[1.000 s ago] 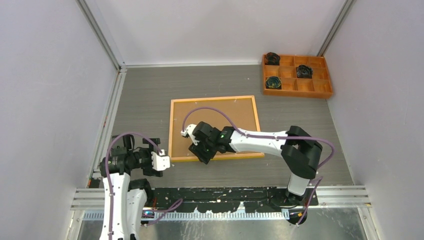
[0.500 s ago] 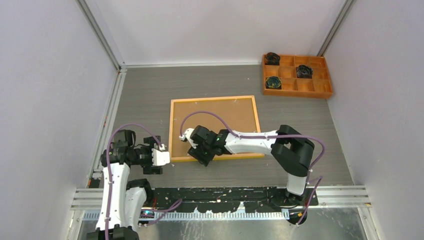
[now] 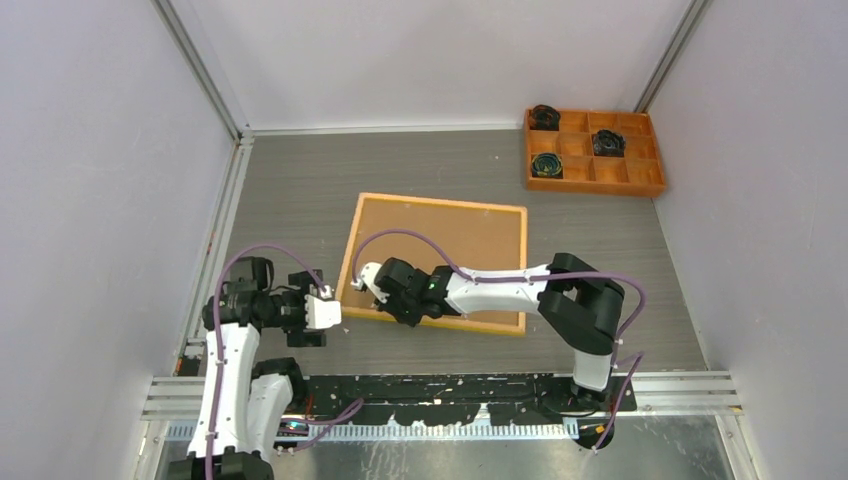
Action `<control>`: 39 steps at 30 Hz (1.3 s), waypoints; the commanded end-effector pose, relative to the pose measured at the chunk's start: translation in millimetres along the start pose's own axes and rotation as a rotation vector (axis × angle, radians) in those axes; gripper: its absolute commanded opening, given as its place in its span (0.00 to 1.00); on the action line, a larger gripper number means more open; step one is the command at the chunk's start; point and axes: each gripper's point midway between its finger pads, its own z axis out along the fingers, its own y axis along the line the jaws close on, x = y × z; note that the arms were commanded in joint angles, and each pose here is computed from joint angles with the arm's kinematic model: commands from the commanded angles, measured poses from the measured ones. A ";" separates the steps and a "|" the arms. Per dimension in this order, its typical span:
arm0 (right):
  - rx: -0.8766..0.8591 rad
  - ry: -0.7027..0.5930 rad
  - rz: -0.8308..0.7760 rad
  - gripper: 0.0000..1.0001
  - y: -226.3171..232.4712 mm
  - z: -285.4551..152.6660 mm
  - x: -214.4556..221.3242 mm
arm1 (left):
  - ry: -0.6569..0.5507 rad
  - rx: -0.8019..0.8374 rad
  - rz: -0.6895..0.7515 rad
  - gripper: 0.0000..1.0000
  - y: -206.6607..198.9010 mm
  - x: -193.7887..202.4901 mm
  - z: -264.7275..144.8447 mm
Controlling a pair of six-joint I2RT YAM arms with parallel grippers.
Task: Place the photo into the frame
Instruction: Turn over the photo frame at the center of the board.
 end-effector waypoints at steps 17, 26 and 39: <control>-0.279 -0.351 0.237 0.01 32.7 -116.7 -138.4 | -0.066 -0.285 0.532 1.00 51.2 -36.2 0.4; -0.385 -0.335 0.255 0.01 47.1 -140.5 -149.5 | -0.091 -0.349 0.657 0.91 61.6 -48.3 -2.4; -0.335 -0.339 0.259 0.34 37.2 -161.6 -152.3 | -0.071 -0.316 0.626 0.44 78.9 -56.6 -8.9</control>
